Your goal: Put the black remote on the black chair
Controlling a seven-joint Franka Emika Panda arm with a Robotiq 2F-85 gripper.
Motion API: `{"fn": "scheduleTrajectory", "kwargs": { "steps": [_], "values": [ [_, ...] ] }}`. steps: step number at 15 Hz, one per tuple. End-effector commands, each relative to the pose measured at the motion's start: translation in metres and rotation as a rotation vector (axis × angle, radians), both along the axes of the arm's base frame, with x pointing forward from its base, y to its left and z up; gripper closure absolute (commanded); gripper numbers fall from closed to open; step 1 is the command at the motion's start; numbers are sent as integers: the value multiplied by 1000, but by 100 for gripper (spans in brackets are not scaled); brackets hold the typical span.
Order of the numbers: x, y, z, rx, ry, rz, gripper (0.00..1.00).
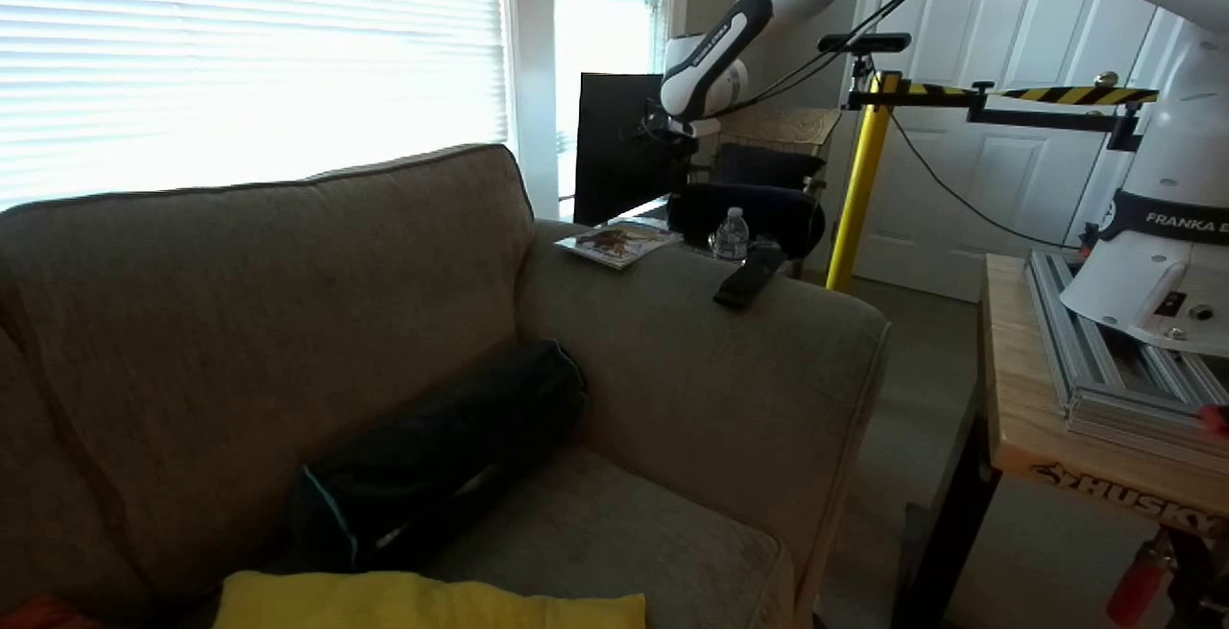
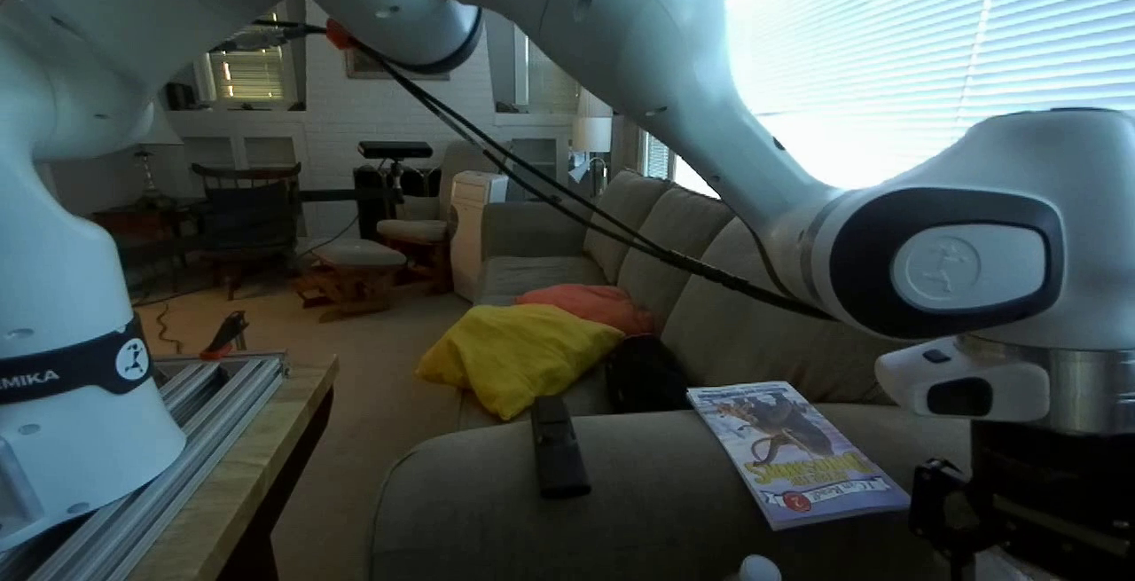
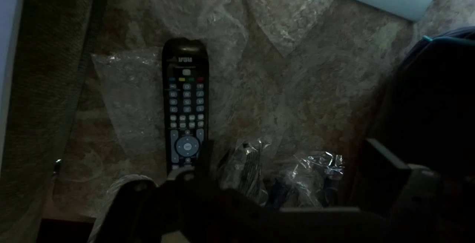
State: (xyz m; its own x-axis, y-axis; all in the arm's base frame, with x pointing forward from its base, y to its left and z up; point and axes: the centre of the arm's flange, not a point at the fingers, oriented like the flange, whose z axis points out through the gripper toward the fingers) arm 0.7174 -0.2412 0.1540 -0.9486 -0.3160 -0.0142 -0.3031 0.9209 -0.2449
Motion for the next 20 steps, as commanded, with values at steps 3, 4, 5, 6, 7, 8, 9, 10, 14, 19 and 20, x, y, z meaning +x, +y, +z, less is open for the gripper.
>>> {"fn": "scheduleTrajectory", "kwargs": {
  "steps": [3,4,5,6,7,8,9,10,14,19,20],
  "values": [
    [-69,47,29,18,-37,191,0],
    [-76,58,33,15,-49,242,0],
    [-81,69,36,16,-58,291,0],
    [-86,78,39,17,-67,341,0],
    [-91,86,44,21,-72,394,0],
    [-96,94,48,26,-73,449,0],
    [-103,101,52,31,-60,514,0],
    [-109,105,56,34,-45,571,0],
    [-139,110,74,31,30,800,0],
    [-131,105,72,22,43,876,0],
    [-134,105,74,21,43,886,0]
  ]
}}
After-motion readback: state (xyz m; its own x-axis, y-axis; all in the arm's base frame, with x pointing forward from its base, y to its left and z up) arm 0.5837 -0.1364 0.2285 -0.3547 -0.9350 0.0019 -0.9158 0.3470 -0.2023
